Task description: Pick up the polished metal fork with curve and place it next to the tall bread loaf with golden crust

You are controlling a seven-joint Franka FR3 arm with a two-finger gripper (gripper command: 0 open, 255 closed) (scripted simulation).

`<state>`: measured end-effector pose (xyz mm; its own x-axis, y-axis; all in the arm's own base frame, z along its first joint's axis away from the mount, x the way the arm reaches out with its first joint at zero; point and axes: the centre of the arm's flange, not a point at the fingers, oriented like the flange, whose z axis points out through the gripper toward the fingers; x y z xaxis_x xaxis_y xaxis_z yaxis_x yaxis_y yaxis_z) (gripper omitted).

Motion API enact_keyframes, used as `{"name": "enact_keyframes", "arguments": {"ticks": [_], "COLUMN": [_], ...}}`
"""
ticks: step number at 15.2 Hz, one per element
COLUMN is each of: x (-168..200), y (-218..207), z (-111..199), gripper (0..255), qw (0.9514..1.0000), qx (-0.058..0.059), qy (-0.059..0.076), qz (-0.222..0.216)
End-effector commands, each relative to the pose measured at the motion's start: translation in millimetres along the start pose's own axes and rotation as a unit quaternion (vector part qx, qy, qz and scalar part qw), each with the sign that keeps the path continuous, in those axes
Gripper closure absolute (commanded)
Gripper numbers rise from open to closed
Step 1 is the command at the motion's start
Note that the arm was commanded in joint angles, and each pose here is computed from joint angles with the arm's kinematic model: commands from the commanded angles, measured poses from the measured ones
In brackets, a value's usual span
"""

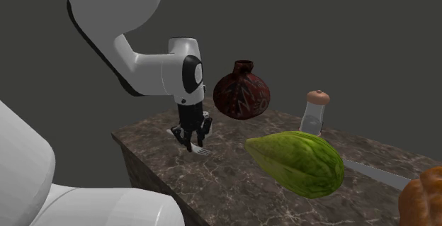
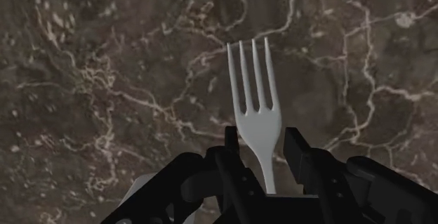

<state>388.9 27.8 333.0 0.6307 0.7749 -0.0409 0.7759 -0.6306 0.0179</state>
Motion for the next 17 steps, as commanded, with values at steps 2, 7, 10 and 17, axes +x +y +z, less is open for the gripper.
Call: {"name": "enact_keyframes", "arguments": {"ticks": [2, 7, 10, 17], "x": [-1.4, -2.2, -2.8, -4.3], "y": [1.3, 2.1, 2.4, 3.1], "z": [2.2, -18.7, -34.6, -71.5], "gripper": [255, 255, 255, 255], "qw": [1.0, 1.0, 1.0, 1.0], "qx": [0.0, 0.0, 0.0, 0.0], "qy": [-0.001, -0.001, -0.001, -0.001], "qz": [0.002, 0.002, 0.002, 0.002]}}
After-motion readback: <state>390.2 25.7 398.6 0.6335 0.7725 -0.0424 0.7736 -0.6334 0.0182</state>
